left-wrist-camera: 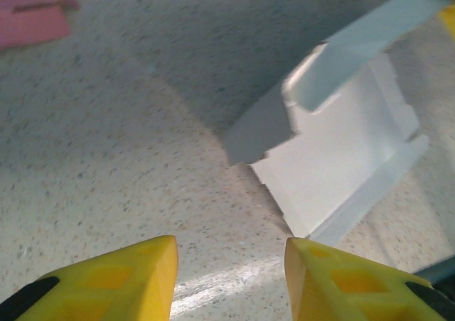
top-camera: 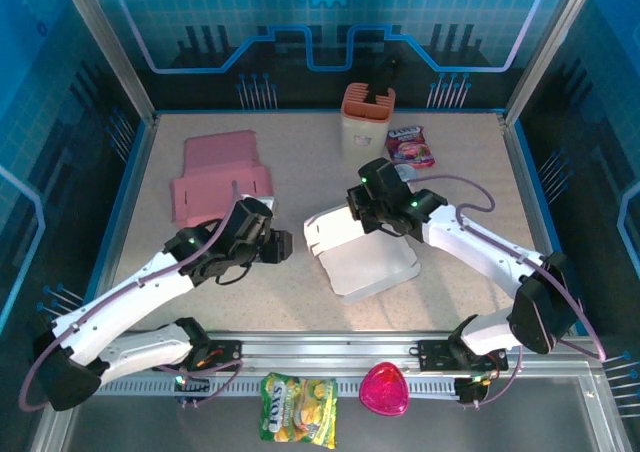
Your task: Fold the paper box
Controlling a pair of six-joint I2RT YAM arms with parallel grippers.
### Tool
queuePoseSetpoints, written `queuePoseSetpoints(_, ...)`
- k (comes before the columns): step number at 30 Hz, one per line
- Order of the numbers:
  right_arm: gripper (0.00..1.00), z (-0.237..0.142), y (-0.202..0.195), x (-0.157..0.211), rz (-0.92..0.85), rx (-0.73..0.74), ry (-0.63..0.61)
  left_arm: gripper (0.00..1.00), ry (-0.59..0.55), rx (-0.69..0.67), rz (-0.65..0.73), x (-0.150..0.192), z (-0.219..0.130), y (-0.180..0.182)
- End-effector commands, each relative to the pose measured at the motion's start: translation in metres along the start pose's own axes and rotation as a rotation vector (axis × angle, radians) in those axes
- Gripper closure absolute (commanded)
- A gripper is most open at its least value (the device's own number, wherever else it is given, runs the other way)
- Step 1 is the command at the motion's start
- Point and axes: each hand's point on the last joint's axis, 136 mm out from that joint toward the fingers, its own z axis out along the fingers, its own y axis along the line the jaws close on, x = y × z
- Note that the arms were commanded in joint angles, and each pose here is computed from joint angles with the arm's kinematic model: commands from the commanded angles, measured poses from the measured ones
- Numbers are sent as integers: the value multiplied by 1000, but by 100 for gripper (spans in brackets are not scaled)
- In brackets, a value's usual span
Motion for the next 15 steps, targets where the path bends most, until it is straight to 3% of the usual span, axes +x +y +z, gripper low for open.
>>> queuePoseSetpoints(1,100,8,9,-2,9,-83,39,56,5,-14,-138,4,9,16)
queuePoseSetpoints(6,100,14,10,-9,-54,-125,38,50,44,14,-221,5,30,28)
queuePoseSetpoints(15,100,18,13,9,-154,-282,149,53,34,-12,-254,-3,48,40)
